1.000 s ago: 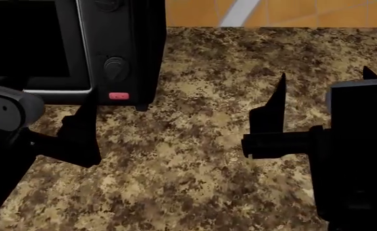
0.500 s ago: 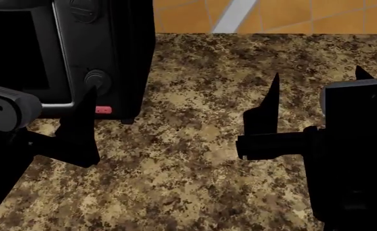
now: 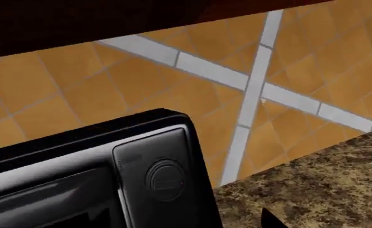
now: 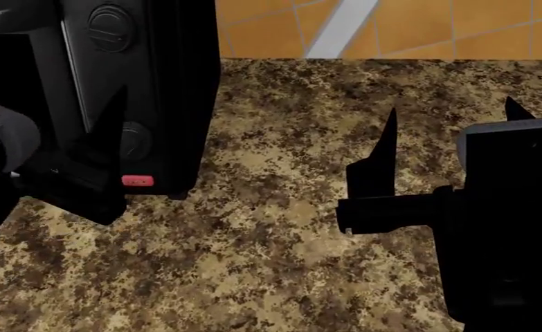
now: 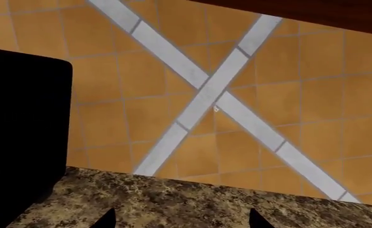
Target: Decrease the toaster oven temperature.
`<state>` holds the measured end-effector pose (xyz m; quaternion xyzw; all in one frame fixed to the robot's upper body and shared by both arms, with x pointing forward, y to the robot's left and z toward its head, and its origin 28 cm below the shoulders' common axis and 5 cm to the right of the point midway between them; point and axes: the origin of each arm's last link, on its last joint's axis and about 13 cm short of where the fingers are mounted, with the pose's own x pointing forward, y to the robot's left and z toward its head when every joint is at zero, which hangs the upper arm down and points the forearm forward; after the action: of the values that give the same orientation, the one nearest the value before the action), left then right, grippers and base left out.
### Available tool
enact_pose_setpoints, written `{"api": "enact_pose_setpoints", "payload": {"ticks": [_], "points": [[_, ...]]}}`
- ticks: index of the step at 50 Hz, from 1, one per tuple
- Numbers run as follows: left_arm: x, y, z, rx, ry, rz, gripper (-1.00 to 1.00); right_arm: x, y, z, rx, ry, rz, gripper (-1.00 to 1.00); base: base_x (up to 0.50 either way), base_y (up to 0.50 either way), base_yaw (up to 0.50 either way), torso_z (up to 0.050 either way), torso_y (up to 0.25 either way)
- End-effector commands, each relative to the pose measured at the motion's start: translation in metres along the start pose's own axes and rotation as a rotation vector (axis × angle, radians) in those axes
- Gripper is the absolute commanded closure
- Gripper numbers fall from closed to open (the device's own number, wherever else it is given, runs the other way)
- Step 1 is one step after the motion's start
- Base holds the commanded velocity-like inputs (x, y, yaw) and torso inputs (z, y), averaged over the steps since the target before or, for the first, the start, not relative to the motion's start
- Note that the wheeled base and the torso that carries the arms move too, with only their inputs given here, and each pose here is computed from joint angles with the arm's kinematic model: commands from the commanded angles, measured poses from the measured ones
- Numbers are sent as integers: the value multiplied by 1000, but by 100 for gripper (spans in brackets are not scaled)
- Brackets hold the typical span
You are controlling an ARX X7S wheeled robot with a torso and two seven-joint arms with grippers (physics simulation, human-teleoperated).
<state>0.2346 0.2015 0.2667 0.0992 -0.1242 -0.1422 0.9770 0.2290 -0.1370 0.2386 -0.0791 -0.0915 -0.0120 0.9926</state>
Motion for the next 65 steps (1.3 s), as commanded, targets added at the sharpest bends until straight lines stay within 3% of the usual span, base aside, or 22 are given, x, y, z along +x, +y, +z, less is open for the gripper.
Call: {"api": "enact_pose_setpoints", "payload": {"ticks": [1, 8, 12, 16, 19, 22, 26, 32, 37, 42, 50, 59, 65], "points": [[-1, 12, 48, 221, -79, -42, -100, 2, 0, -4, 13, -1, 9, -100, 0, 0, 0, 0, 0], [16, 17, 53, 88, -26, 6, -100, 1, -2, -6, 22, 2, 1, -100, 0, 0, 0, 0, 0], [30, 26, 66, 209, -59, -27, -100, 2, -2, -6, 23, 2, 3, -100, 0, 0, 0, 0, 0], [39, 36, 78, 411, -60, -114, -100, 3, -2, -8, 23, 6, 4, -100, 0, 0, 0, 0, 0], [40, 45, 85, 615, -32, -218, -100, 3, -2, -8, 21, 7, 7, -100, 0, 0, 0, 0, 0], [44, 52, 99, 681, -20, -223, -100, 3, -1, -8, 22, 6, 12, -100, 0, 0, 0, 0, 0], [47, 58, 111, 828, -14, -246, -100, 4, 0, -8, 22, 6, 16, -100, 0, 0, 0, 0, 0], [55, 66, 118, 1057, 31, -374, -100, 5, 0, -11, 31, 6, 17, -100, 0, 0, 0, 0, 0], [61, 70, 125, 1149, 75, -421, -100, 10, 0, -9, 33, 3, 16, -100, 0, 0, 0, 0, 0], [63, 73, 128, 1290, 98, -520, -100, 14, 2, -11, 25, 7, 25, -100, 0, 0, 0, 0, 0], [58, 72, 117, 1388, 128, -618, -100, 14, 3, -13, 28, 12, 28, -100, 0, 0, 0, 0, 0], [62, 73, 105, 1507, 159, -629, -100, 12, 3, -16, 36, 13, 25, -100, 0, 0, 0, 0, 0], [75, 75, 97, 1655, 98, -544, -100, 10, 2, -20, 45, 20, 21, -100, 0, 0, 0, 0, 0]]}}
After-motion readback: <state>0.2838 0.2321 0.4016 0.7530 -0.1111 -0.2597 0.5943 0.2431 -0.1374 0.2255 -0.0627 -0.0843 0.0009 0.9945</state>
